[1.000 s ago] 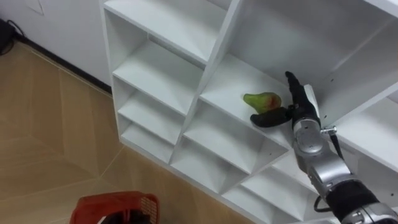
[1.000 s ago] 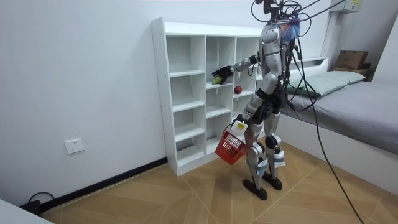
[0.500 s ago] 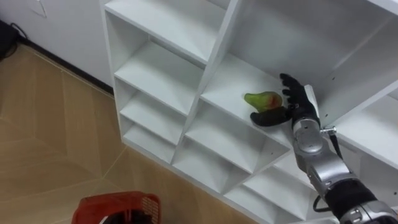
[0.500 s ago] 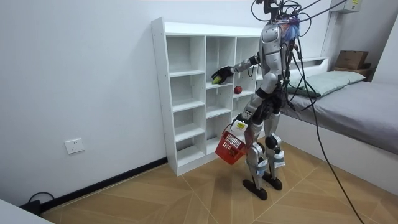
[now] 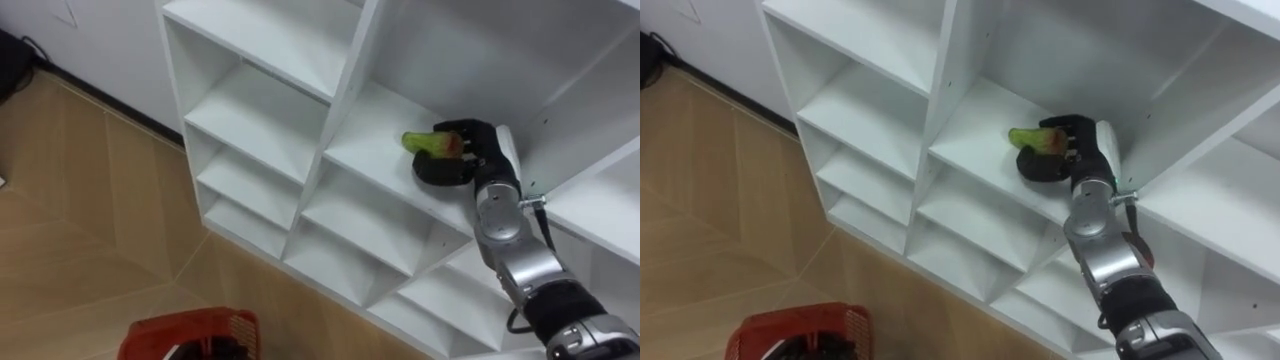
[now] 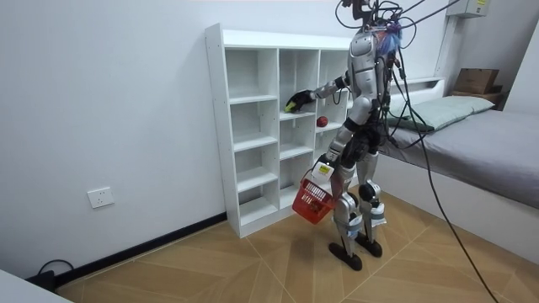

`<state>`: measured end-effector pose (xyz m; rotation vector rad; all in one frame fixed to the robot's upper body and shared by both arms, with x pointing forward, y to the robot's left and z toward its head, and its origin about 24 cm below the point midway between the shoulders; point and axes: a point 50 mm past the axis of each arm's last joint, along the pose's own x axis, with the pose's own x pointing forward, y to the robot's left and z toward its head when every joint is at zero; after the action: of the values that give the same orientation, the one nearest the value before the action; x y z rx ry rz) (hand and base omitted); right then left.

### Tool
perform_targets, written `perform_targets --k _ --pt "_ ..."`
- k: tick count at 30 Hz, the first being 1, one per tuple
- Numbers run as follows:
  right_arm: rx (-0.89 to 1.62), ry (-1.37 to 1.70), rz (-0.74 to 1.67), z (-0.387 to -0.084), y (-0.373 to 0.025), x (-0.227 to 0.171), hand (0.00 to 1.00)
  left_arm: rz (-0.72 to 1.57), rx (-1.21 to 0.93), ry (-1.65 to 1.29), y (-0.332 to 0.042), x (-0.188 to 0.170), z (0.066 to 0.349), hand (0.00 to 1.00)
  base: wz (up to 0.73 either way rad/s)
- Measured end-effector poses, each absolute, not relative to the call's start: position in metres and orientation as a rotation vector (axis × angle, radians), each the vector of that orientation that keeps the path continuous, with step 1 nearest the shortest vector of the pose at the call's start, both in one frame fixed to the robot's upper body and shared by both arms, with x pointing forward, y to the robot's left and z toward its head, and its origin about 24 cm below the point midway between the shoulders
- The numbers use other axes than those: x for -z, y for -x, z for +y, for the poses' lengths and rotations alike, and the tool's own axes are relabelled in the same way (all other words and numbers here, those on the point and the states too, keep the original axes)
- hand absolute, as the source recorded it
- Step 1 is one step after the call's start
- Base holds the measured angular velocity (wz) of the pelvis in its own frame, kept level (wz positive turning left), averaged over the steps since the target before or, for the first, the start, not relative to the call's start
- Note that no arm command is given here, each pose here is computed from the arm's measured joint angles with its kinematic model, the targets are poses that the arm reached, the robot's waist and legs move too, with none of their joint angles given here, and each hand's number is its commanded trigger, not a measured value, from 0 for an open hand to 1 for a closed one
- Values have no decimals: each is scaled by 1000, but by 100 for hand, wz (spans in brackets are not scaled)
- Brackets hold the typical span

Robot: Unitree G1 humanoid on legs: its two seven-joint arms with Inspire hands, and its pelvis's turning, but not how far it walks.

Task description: Collect fruits from the closet

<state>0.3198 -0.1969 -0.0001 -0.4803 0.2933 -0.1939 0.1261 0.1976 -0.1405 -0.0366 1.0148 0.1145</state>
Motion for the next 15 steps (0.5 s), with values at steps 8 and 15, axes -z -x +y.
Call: perform_targets --k 8,15 --pt "192 478 290 -196 -321 -1 100 1017 -106 28 -126 141 197 100 0" --pt "162 455 273 -189 -323 -7 100 1017 -109 31 -126 141 197 100 0"
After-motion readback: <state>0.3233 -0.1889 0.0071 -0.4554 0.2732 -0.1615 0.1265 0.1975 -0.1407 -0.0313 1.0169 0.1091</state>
